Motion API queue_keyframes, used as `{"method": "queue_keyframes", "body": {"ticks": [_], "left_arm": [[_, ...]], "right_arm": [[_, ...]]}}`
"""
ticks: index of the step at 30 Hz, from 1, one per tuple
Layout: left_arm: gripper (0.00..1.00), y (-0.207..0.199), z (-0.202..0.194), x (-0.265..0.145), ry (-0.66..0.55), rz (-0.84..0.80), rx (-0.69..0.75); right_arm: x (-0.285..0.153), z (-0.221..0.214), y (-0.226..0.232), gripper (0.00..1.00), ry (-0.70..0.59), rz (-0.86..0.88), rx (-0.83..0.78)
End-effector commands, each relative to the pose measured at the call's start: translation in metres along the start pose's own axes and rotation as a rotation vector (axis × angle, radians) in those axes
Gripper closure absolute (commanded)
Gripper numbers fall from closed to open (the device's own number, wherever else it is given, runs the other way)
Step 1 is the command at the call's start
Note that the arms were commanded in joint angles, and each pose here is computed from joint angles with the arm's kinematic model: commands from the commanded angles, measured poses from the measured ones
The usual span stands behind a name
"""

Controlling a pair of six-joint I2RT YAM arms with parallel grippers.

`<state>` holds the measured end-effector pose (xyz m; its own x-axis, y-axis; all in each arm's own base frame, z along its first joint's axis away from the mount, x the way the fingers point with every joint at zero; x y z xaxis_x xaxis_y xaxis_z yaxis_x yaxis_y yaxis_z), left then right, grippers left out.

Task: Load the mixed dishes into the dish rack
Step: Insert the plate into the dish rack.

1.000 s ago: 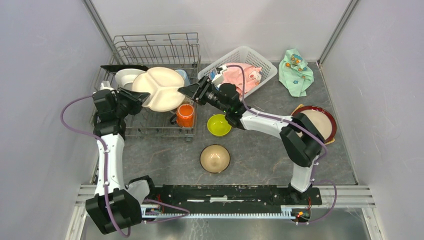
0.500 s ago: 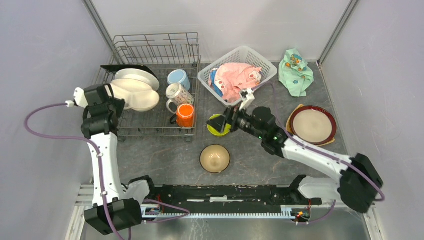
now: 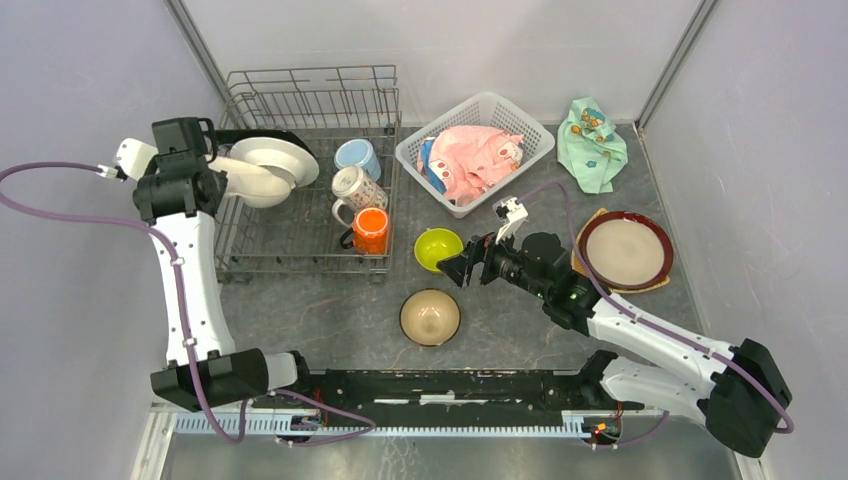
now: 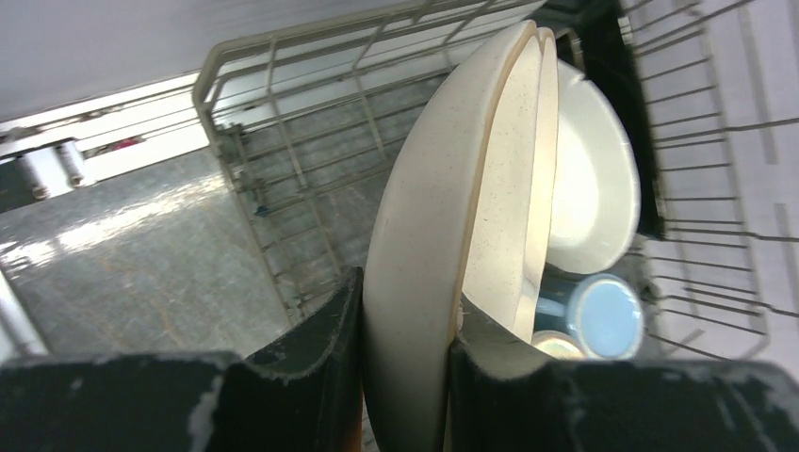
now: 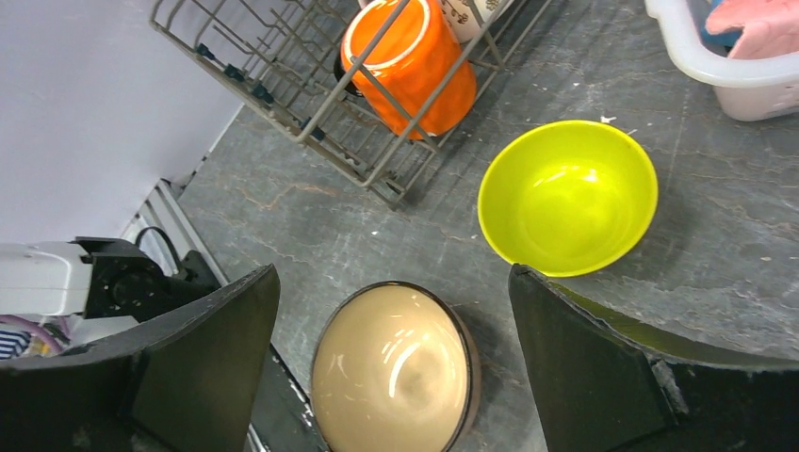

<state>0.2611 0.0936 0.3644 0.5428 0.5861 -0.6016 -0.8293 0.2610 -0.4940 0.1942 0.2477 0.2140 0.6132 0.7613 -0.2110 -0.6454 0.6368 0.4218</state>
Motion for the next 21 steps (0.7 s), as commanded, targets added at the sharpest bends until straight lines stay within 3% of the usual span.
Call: {"method": "queue_keyframes", "body": {"ticks": [1, 13, 21], "left_arm": [[0.98, -0.009, 0.021, -0.013, -0.166, -0.019, -0.164], [0.98, -0.03, 0.009, 0.011, -0.226, 0.094, -0.126], [0.98, -0.036, -0.002, 0.031, -0.257, 0.183, -0.191]], "right_arm": [[-0.003, 0.006, -0.004, 0.02, -0.027, -0.03, -0.062], [-0.005, 0.006, -0.015, 0.02, -0.036, -0.107, -0.084], [-0.005, 0.006, -0.018, 0.02, -0.044, -0.129, -0.081]]}}
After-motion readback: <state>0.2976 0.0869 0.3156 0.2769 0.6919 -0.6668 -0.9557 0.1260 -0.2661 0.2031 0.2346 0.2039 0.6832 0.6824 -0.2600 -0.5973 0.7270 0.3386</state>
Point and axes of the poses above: each gripper's point midway between its finger pads, its own x axis out along the fingers, its own y axis along the line the jaws close on, z = x × y, the point moved 5 cm from there along -x, back along the fingers, and after that the axes turned 6 degrees about -x, right-handed, at the moved point
